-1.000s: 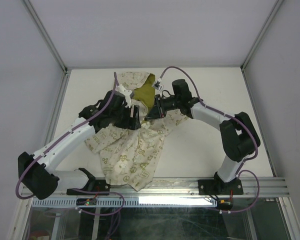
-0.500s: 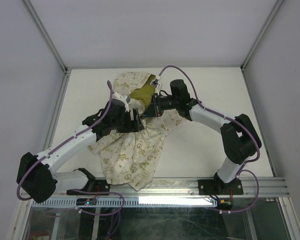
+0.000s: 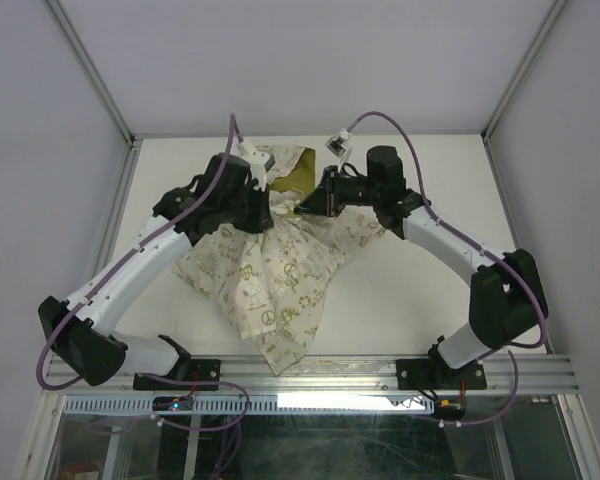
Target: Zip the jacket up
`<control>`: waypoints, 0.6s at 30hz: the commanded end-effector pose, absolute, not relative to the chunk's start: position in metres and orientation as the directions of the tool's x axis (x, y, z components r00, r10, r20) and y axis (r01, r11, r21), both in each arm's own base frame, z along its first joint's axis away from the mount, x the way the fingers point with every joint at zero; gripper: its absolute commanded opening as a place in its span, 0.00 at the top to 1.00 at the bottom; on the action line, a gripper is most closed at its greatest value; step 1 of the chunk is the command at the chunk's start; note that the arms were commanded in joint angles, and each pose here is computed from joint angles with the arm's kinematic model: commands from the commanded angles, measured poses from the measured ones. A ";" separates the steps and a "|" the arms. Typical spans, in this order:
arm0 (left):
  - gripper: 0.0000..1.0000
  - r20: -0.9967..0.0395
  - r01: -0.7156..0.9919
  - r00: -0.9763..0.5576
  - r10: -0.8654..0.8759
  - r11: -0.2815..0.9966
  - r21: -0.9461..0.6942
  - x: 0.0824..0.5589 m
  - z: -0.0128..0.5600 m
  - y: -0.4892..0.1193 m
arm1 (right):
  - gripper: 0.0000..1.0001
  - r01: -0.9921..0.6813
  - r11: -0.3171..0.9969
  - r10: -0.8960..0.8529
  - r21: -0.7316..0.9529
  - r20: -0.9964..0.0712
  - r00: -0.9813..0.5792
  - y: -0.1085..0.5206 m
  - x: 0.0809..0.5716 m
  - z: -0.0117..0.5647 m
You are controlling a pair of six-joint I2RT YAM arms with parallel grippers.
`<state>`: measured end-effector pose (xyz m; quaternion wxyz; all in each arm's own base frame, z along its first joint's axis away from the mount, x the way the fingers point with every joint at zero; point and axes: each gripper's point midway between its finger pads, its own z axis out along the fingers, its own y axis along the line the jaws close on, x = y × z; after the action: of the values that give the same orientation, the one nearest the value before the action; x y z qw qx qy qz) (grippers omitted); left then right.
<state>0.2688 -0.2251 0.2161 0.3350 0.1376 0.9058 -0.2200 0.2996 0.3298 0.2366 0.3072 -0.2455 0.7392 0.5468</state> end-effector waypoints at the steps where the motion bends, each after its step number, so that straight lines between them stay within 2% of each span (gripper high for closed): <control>1: 1.00 -0.751 0.575 -0.558 0.355 0.817 -0.041 0.281 0.305 -0.197 | 1.00 -0.788 0.304 0.071 0.536 -0.837 -0.542 0.315 0.301 0.300; 4: 1.00 -0.747 0.662 -0.479 0.461 0.748 0.038 0.281 0.323 -0.199 | 0.98 -0.814 0.283 0.096 0.508 -0.859 -0.503 0.315 0.286 0.309; 6: 1.00 -0.743 0.709 -0.460 0.486 0.705 0.023 0.275 0.322 -0.205 | 0.75 -0.830 0.277 0.106 0.484 -0.874 -0.474 0.308 0.279 0.306; 7: 1.00 -0.731 0.716 -0.464 0.500 0.697 0.023 0.272 0.318 -0.204 | 0.67 -0.836 0.282 0.110 0.470 -0.882 -0.458 0.302 0.277 0.304; 9: 1.00 -0.699 0.720 -0.470 0.539 0.692 0.049 0.269 0.306 -0.197 | 0.57 -0.850 0.297 0.100 0.434 -0.900 -0.424 0.291 0.276 0.299; 14: 1.00 -0.670 0.746 -0.460 0.582 0.663 0.064 0.250 0.286 -0.187 | 0.55 -0.870 0.344 -0.012 0.352 -0.925 -0.379 0.276 0.277 0.267; 18: 1.00 -0.648 0.778 -0.471 0.599 0.628 0.015 0.231 0.267 -0.189 | 0.65 -0.901 0.323 -0.040 0.289 -0.947 -0.318 0.277 0.274 0.243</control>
<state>0.2495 -0.1899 0.2588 0.2967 0.3774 0.8687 -0.1221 0.2775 0.2765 0.2521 0.4336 -0.2995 0.7002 0.4816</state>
